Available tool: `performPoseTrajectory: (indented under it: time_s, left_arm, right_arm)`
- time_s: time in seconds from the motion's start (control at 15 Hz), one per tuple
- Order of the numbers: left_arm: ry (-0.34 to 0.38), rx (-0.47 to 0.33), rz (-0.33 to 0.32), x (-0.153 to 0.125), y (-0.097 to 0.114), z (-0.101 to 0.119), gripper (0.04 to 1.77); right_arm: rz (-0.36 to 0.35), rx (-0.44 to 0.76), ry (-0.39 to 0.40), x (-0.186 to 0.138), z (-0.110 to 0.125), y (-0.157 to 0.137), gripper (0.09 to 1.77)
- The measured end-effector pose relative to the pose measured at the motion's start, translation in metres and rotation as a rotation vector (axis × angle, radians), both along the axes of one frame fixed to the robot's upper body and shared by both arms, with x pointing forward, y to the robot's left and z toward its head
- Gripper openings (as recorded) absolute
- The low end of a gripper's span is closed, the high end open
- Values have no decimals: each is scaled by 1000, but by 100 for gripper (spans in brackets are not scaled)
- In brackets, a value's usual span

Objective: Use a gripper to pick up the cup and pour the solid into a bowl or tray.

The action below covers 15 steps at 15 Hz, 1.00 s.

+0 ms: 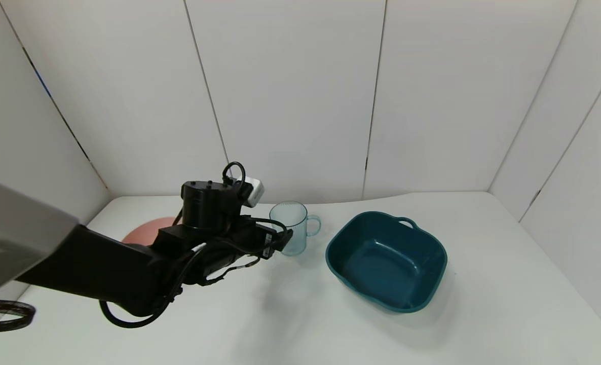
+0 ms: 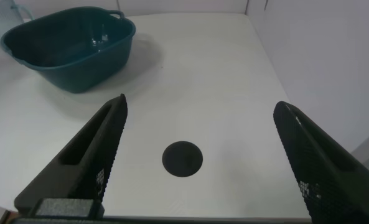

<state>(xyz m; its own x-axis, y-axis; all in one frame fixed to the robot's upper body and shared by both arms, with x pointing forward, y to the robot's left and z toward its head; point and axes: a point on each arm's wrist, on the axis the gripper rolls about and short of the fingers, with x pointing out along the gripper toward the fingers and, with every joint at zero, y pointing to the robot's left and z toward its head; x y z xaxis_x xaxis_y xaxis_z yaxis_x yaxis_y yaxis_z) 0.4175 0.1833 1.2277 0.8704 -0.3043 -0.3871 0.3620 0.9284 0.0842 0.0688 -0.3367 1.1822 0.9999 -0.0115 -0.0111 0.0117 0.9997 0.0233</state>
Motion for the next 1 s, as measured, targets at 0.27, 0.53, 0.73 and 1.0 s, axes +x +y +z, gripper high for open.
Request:
performPoseTrajectory:
  time_s: [0.27, 0.53, 0.73, 1.0]
  left_arm:
    - [3, 5, 6, -30, 16, 38, 170]
    - [-47, -13, 14, -62, 32, 79, 171]
    - [-100, -36, 25, -89, 47, 101, 171]
    - [-162, -59, 37, -132, 69, 116, 171]
  right_arm:
    - [0, 0, 0, 0, 0, 0, 171]
    - [-1, -1, -3, 0, 0, 0, 171]
    - [-1, 0, -11, 0, 0, 0, 171]
    - [-1, 0, -10, 0, 0, 0, 171]
